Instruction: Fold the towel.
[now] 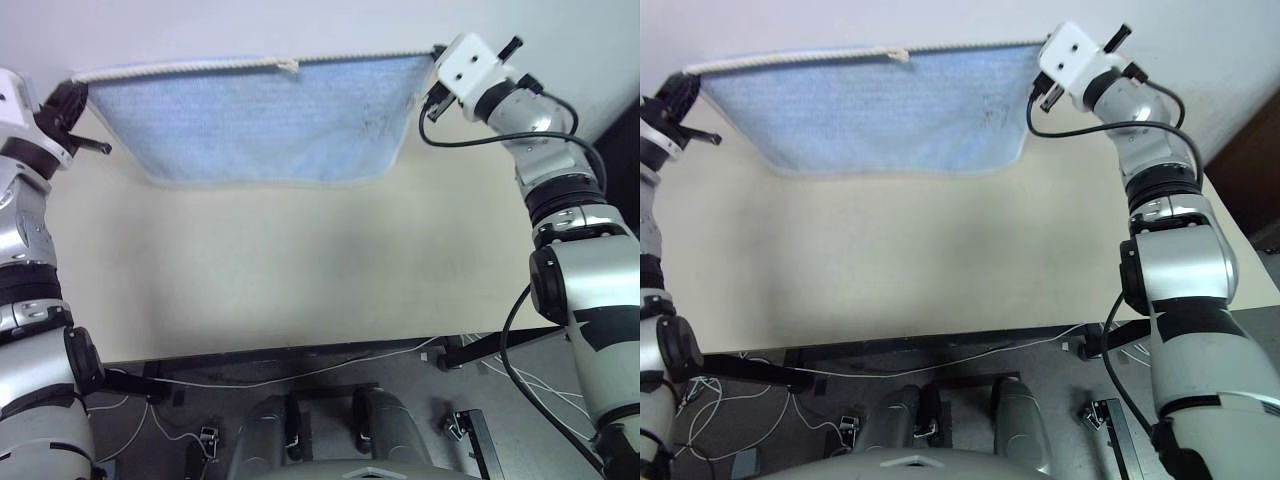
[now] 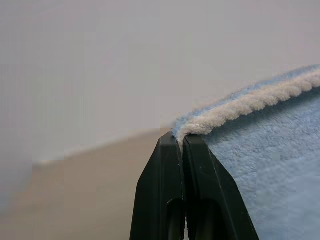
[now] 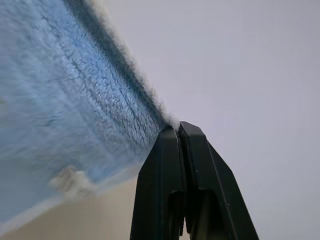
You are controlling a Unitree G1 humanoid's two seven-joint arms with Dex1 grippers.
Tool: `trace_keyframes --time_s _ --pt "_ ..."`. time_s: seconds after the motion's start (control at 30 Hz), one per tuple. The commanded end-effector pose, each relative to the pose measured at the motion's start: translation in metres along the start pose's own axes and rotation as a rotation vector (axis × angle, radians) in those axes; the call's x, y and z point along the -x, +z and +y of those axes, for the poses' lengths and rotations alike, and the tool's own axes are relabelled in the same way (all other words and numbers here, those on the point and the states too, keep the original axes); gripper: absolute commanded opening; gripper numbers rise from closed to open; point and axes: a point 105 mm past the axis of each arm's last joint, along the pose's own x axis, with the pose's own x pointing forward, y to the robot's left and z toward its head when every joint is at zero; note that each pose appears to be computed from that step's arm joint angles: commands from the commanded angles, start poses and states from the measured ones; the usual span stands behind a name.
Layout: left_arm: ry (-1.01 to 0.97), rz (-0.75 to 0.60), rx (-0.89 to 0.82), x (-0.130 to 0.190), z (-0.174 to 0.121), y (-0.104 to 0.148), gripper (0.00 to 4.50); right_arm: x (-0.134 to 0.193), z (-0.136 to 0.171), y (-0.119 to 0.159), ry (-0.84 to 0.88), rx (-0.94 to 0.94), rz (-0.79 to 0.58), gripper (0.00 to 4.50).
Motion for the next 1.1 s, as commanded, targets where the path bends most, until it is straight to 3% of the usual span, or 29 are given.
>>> trace_keyframes --time_s 0.03,0.23,0.4,0.5,0.67,0.77,1.1 --pt "-0.053 -0.002 -0.004 0.016 0.007 0.001 0.0 0.021 -0.021 -0.002 0.017 -0.087 -0.058 0.03" --pt "-0.351 0.164 0.092 0.078 -0.026 -0.038 0.0 0.076 0.032 -0.019 0.362 -0.169 -0.067 0.03" --pt "-0.525 0.416 0.208 0.152 -0.051 -0.07 0.0 0.141 0.063 -0.035 0.594 -0.296 0.05 0.03" --pt "-0.589 0.521 0.272 0.185 -0.062 -0.074 0.0 0.171 0.075 -0.031 0.71 -0.359 0.095 0.03" --pt "-0.624 0.578 0.366 0.211 -0.071 -0.061 0.0 0.199 0.079 -0.019 0.825 -0.436 0.125 0.03" --pt "-0.618 0.594 0.361 0.214 -0.072 -0.06 0.0 0.197 0.08 -0.021 0.826 -0.414 0.146 0.03" --pt "-0.393 0.563 0.114 0.16 -0.048 -0.104 0.0 0.115 0.085 -0.064 0.577 -0.293 0.217 0.03"
